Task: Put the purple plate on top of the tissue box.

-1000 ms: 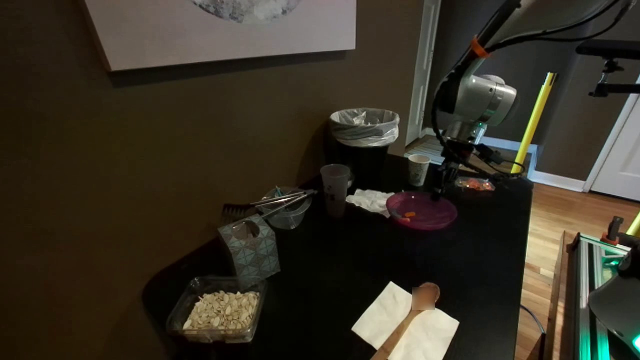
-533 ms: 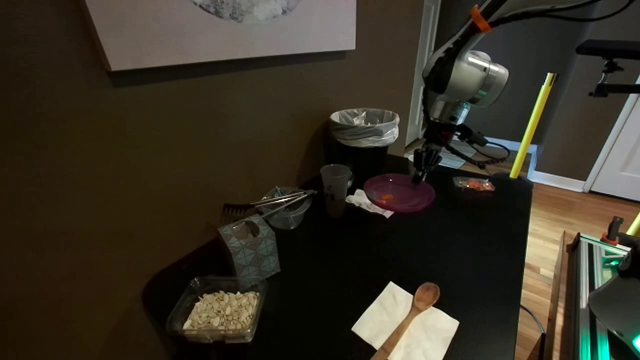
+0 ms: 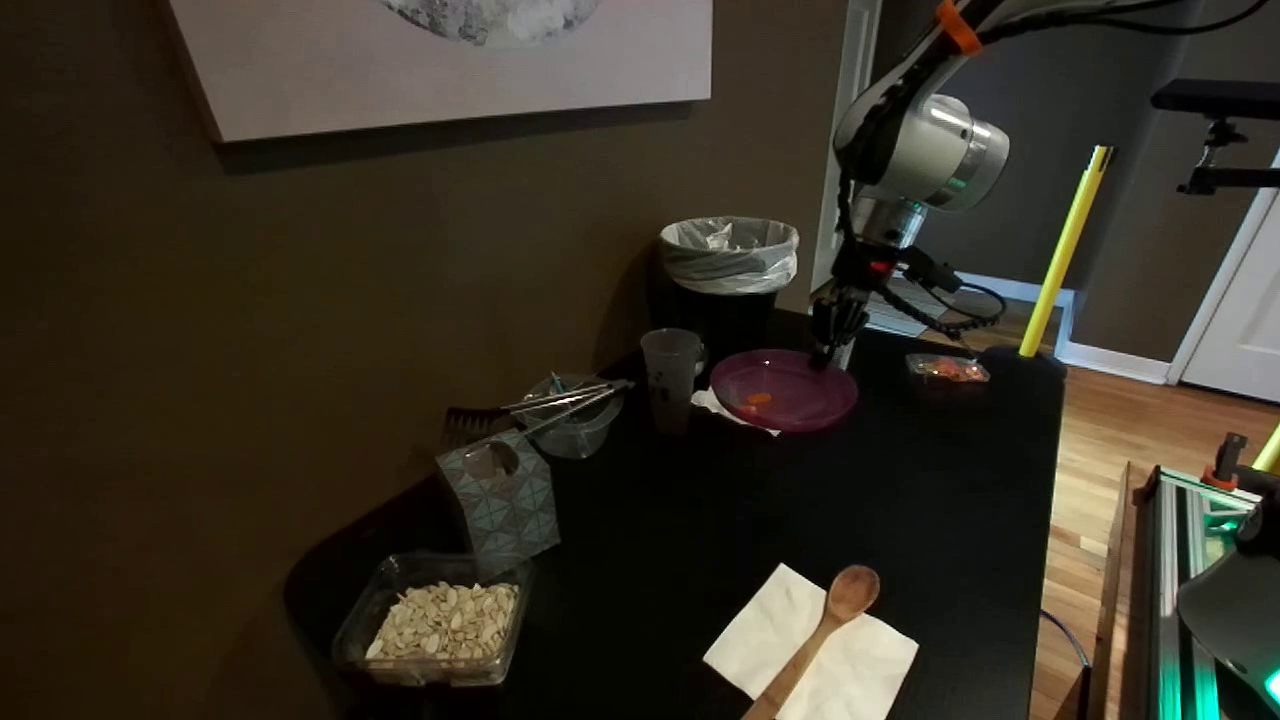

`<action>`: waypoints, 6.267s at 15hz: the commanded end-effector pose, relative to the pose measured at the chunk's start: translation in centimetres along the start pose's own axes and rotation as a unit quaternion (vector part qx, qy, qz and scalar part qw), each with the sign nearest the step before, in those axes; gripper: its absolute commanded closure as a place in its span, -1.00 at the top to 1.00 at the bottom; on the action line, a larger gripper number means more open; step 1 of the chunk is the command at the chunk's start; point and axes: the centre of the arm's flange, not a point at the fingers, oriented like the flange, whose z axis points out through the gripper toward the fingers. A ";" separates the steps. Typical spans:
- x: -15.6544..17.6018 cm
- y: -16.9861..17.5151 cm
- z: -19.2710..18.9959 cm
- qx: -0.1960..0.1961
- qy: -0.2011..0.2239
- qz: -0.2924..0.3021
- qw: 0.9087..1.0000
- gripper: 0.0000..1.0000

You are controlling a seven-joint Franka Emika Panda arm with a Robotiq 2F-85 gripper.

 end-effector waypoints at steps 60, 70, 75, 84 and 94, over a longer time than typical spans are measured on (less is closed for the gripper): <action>14.7 -30.5 17.1 0.014 0.018 0.104 0.994 -0.98; 16.3 -29.3 17.7 0.030 0.064 0.101 0.992 -0.98; 16.2 -27.8 18.1 0.016 0.061 0.101 0.993 -0.98; 15.9 -26.9 19.2 -0.001 0.063 0.095 0.993 -0.98; 15.8 -27.3 18.9 -0.009 0.078 0.081 0.994 -0.08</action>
